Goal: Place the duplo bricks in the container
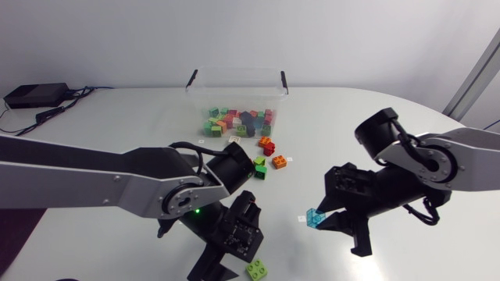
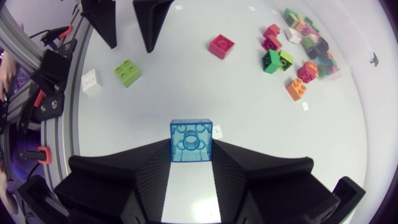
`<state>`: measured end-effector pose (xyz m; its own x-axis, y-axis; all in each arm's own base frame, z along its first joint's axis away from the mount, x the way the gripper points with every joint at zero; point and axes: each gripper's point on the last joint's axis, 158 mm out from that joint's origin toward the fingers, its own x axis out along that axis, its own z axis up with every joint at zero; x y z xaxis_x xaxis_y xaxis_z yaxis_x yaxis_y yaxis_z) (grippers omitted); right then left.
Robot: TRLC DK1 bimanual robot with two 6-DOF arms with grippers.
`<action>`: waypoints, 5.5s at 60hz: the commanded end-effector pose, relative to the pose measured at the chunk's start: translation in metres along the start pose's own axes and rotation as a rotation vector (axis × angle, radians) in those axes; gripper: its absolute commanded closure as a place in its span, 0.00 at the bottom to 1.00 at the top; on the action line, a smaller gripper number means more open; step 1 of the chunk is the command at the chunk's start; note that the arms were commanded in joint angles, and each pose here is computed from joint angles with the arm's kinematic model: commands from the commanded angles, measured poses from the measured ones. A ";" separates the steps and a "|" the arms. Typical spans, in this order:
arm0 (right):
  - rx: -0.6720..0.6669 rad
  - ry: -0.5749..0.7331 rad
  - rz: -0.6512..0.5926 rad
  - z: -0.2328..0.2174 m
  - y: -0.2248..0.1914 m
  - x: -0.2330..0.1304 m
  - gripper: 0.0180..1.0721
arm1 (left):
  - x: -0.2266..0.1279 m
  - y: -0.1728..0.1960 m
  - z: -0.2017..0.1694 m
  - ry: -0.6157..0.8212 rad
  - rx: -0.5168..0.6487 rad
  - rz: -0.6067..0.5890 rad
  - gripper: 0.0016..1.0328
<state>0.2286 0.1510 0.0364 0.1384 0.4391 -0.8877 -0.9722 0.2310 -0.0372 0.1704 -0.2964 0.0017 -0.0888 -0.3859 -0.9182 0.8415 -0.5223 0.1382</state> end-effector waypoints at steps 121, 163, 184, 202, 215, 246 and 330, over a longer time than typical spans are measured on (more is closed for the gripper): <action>0.239 -0.388 -0.296 0.045 -0.139 -0.130 0.72 | 0.032 -0.018 0.015 0.123 0.127 -0.318 0.43; 0.238 -0.376 -0.309 0.039 -0.139 -0.140 0.72 | 0.050 -0.021 0.006 0.215 0.126 -0.332 0.76; 0.319 -0.461 -0.353 0.065 -0.182 -0.144 0.72 | 0.000 0.010 -0.011 0.182 -0.015 -0.167 0.76; 0.354 -0.522 -0.365 0.128 -0.229 -0.128 0.72 | -0.055 0.069 -0.039 0.094 -0.260 0.073 0.76; 0.394 -0.542 -0.348 0.160 -0.258 -0.097 0.72 | -0.079 0.122 -0.059 0.026 -0.442 0.240 0.76; 0.475 -0.549 -0.349 0.201 -0.311 -0.041 0.72 | -0.144 0.216 -0.113 -0.075 -0.727 0.614 0.76; 0.157 -0.300 -0.125 0.103 -0.060 -0.020 0.05 | -0.212 0.353 -0.244 -0.161 -1.070 0.993 0.06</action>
<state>0.3314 0.2182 0.1212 0.3939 0.6263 -0.6727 -0.8647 0.5006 -0.0402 0.6086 -0.2159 0.1587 0.7502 -0.3702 -0.5478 0.5846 0.7584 0.2881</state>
